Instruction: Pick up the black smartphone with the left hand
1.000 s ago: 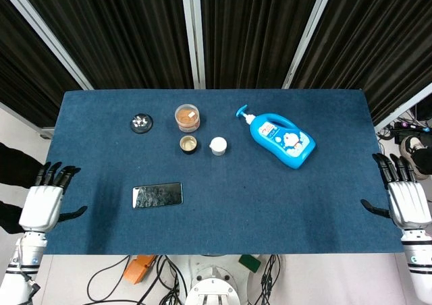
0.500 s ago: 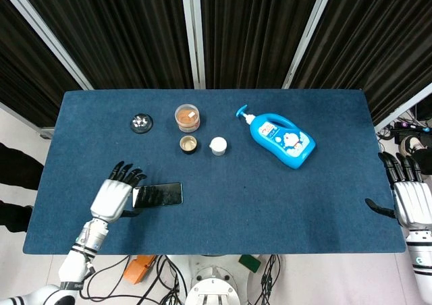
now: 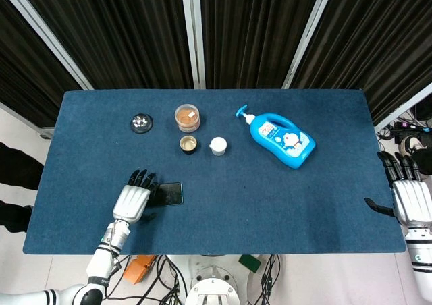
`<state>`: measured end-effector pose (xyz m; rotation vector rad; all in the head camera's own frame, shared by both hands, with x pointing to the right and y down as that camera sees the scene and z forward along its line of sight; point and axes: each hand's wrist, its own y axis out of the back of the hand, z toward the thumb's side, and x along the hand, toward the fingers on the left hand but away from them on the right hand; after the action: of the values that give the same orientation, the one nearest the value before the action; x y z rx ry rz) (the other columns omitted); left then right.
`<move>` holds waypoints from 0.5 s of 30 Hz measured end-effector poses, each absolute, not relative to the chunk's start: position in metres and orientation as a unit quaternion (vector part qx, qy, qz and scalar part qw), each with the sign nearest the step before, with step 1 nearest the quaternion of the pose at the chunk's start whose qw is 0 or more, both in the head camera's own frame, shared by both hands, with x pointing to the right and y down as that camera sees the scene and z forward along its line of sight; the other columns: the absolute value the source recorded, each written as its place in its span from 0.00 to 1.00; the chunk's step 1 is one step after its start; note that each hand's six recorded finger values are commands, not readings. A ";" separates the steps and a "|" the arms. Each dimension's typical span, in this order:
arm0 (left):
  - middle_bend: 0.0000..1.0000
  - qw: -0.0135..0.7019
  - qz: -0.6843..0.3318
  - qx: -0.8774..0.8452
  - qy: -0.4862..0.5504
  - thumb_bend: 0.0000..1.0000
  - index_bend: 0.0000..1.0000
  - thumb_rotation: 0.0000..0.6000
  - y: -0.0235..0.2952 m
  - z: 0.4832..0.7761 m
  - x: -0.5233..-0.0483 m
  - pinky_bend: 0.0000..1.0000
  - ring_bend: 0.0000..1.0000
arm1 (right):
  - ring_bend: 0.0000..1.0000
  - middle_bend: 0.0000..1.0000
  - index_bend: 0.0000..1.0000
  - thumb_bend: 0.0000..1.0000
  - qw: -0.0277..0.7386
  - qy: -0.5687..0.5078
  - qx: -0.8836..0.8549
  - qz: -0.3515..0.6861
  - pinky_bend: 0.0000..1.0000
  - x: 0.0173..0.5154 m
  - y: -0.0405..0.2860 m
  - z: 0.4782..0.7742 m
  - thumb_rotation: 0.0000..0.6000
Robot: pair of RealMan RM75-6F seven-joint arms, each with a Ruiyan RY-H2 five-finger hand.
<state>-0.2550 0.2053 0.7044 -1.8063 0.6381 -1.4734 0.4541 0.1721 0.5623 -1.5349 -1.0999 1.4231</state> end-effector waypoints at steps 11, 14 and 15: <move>0.08 0.346 -0.587 -0.688 0.249 0.19 0.30 1.00 0.205 0.715 -0.260 0.02 0.00 | 0.00 0.13 0.04 0.23 0.375 -0.430 -0.601 0.559 0.05 0.456 0.174 0.564 1.00; 0.08 0.347 -0.588 -0.687 0.249 0.19 0.30 1.00 0.205 0.718 -0.260 0.02 0.00 | 0.00 0.13 0.04 0.23 0.375 -0.431 -0.601 0.560 0.05 0.456 0.174 0.564 1.00; 0.08 0.347 -0.589 -0.687 0.249 0.19 0.30 1.00 0.205 0.718 -0.260 0.02 0.00 | 0.00 0.13 0.04 0.23 0.375 -0.431 -0.600 0.560 0.05 0.457 0.174 0.564 1.00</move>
<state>-0.2600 0.2046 0.7183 -1.7810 0.6460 -1.5268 0.4567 0.1740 0.5644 -1.5368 -1.1032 1.4338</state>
